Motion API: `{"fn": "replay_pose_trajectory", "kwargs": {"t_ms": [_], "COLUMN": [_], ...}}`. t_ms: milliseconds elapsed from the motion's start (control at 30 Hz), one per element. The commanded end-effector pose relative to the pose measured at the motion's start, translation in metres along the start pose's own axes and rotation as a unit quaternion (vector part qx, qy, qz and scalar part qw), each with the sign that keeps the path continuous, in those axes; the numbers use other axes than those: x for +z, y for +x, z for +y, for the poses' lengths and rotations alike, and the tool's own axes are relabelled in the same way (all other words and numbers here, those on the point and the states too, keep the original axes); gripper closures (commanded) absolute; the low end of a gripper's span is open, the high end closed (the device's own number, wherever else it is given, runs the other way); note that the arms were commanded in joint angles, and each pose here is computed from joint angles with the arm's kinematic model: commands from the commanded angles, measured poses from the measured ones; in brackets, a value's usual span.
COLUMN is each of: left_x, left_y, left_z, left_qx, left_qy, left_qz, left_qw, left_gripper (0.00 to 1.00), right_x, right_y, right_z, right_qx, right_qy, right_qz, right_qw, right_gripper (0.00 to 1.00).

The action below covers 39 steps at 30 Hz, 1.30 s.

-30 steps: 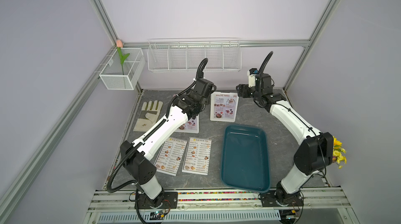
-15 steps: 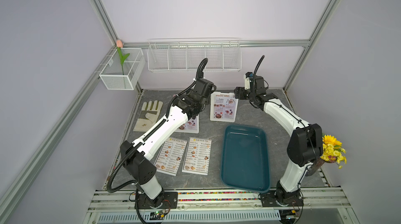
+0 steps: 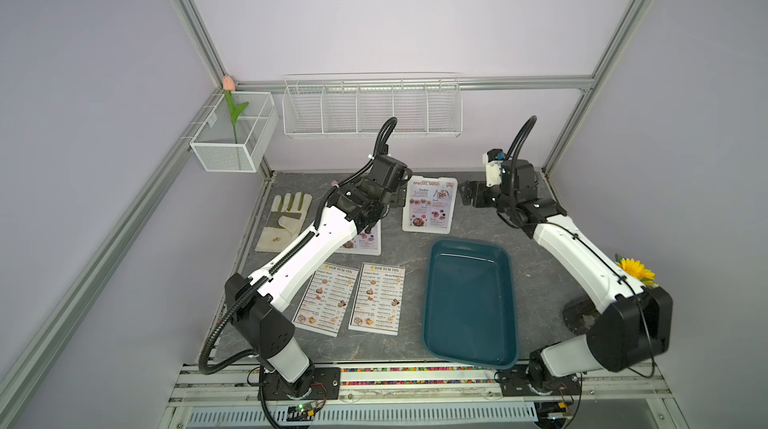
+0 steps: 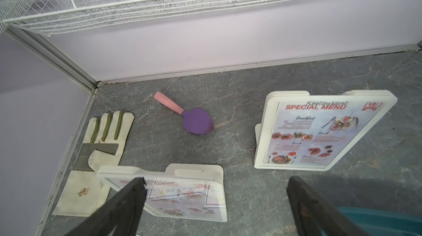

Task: Replace the menus in the menu holders
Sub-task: Reset both arms

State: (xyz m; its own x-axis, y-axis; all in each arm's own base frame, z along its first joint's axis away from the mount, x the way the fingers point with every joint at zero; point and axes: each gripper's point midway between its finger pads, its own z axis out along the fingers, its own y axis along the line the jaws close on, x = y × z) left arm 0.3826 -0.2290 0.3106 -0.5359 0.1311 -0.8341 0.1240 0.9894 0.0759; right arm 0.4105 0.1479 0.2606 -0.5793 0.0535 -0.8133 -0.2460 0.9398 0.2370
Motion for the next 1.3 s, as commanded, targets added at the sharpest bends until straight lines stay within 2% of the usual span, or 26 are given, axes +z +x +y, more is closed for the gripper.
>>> {"fn": "replay_pose_trajectory", "kwargs": {"t_ms": [0,67,200,333,367,433,500,567,633,700,767,800,833,900,933,1033,1133,1200,1233,1267], "left_x": [-0.021,-0.025,-0.031,-0.035,-0.035,-0.035,-0.03,-0.024,-0.016,-0.008,0.001,0.006,0.016,0.032,0.042,0.059,0.061,0.067,0.071,0.077], "left_y": [0.019,0.038,0.076,0.103,0.108,0.12,0.129,0.141,0.148,0.163,0.175,0.176,0.175,0.178,0.178,0.189,0.178,0.174,0.17,0.17], "left_z": [0.017,0.026,0.063,0.081,0.09,0.111,0.128,0.146,0.164,0.199,0.229,0.237,0.239,0.241,0.237,0.232,0.232,0.238,0.237,0.235], "left_qx": [-0.029,-0.033,-0.048,-0.062,-0.063,-0.067,-0.061,-0.055,-0.097,-0.144,-0.154,-0.162,-0.147,-0.12,-0.1,-0.09,-0.102,-0.114,-0.104,-0.094], "left_qy": [0.004,-0.004,-0.059,-0.066,-0.087,-0.137,-0.17,-0.191,-0.195,-0.231,-0.272,-0.276,-0.268,-0.28,-0.268,-0.234,-0.2,-0.195,-0.187,-0.181], "left_qz": [0.011,0.02,0.016,0.02,0.02,0.014,-0.019,-0.059,-0.106,-0.117,-0.094,-0.08,-0.071,-0.062,-0.06,-0.085,-0.131,-0.142,-0.15,-0.152], "left_qw": [1.0,0.999,0.997,0.996,0.994,0.988,0.983,0.978,0.97,0.955,0.945,0.944,0.95,0.951,0.956,0.964,0.966,0.964,0.965,0.967], "left_gripper": [0.01,0.01,0.0,0.0,0.0,0.0,0.0,0.0,0.0,0.0,0.02,0.03,0.06,0.05,0.01,0.01,0.01,0.01,0.01,0.01], "right_x": [-0.024,-0.036,-0.049,-0.051,-0.052,-0.05,-0.049,-0.05,-0.049,-0.046,-0.033,-0.025,-0.019,-0.013,-0.011,-0.005,0.008,0.009,0.007,0.008], "right_y": [0.031,0.046,0.085,0.108,0.108,0.13,0.136,0.132,0.128,0.128,0.135,0.138,0.139,0.135,0.13,0.12,0.129,0.139,0.136,0.136], "right_z": [-0.007,-0.017,-0.036,-0.042,-0.047,-0.069,-0.09,-0.11,-0.12,-0.131,-0.142,-0.144,-0.148,-0.165,-0.164,-0.169,-0.178,-0.186,-0.187,-0.185], "right_qx": [0.007,0.009,0.014,0.028,0.033,0.034,0.018,-0.012,-0.039,-0.048,-0.058,-0.067,-0.077,-0.075,-0.081,-0.099,-0.083,-0.061,-0.065,-0.066], "right_qy": [0.008,0.029,0.069,0.075,0.089,0.141,0.188,0.233,0.246,0.259,0.259,0.257,0.265,0.284,0.278,0.277,0.256,0.251,0.253,0.246], "right_qz": [0.022,0.028,0.056,0.073,0.071,0.081,0.06,0.011,-0.046,-0.077,-0.074,-0.073,-0.08,-0.114,-0.122,-0.163,-0.165,-0.159,-0.18,-0.176], "right_qw": [1.0,0.999,0.996,0.994,0.993,0.986,0.98,0.972,0.967,0.962,0.961,0.961,0.958,0.949,0.949,0.942,0.949,0.953,0.948,0.951], "right_gripper": [0.01,0.0,0.03,0.03,0.02,0.03,0.04,0.05,0.08,0.11,0.1,0.1,0.1,0.1,0.1,0.11,0.1,0.1,0.1,0.1]}}
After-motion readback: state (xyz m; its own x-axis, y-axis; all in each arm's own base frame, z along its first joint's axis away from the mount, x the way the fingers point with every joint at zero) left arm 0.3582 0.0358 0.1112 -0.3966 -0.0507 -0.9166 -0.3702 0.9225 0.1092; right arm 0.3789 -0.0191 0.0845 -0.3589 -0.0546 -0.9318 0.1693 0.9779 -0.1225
